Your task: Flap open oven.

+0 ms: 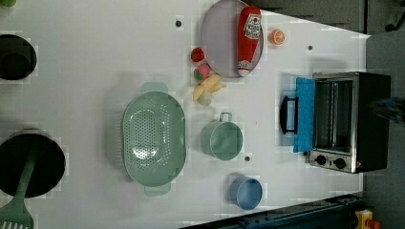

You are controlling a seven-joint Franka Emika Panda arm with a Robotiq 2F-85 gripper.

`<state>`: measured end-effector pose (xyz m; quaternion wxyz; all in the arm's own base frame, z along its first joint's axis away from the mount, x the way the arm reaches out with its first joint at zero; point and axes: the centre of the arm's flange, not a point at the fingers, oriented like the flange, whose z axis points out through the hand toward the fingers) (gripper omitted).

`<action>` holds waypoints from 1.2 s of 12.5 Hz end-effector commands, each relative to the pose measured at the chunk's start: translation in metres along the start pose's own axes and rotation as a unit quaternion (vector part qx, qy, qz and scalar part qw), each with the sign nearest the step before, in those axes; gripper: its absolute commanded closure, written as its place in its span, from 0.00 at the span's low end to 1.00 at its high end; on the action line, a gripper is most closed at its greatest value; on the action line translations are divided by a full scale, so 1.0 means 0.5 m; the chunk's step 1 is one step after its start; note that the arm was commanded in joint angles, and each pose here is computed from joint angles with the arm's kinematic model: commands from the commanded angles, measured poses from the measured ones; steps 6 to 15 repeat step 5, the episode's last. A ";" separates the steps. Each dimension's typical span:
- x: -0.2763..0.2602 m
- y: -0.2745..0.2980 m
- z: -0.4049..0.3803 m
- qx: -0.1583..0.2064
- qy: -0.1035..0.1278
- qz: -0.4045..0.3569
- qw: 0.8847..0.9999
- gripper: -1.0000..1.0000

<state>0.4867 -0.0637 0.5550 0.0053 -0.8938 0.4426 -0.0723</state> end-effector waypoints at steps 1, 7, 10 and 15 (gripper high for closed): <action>-0.022 0.000 -0.045 -0.037 -0.039 0.019 0.998 0.83; -0.036 -0.018 -0.111 -0.025 -0.030 0.009 0.999 0.83; -0.036 -0.018 -0.111 -0.025 -0.030 0.009 0.999 0.83; -0.036 -0.018 -0.111 -0.025 -0.030 0.009 0.999 0.83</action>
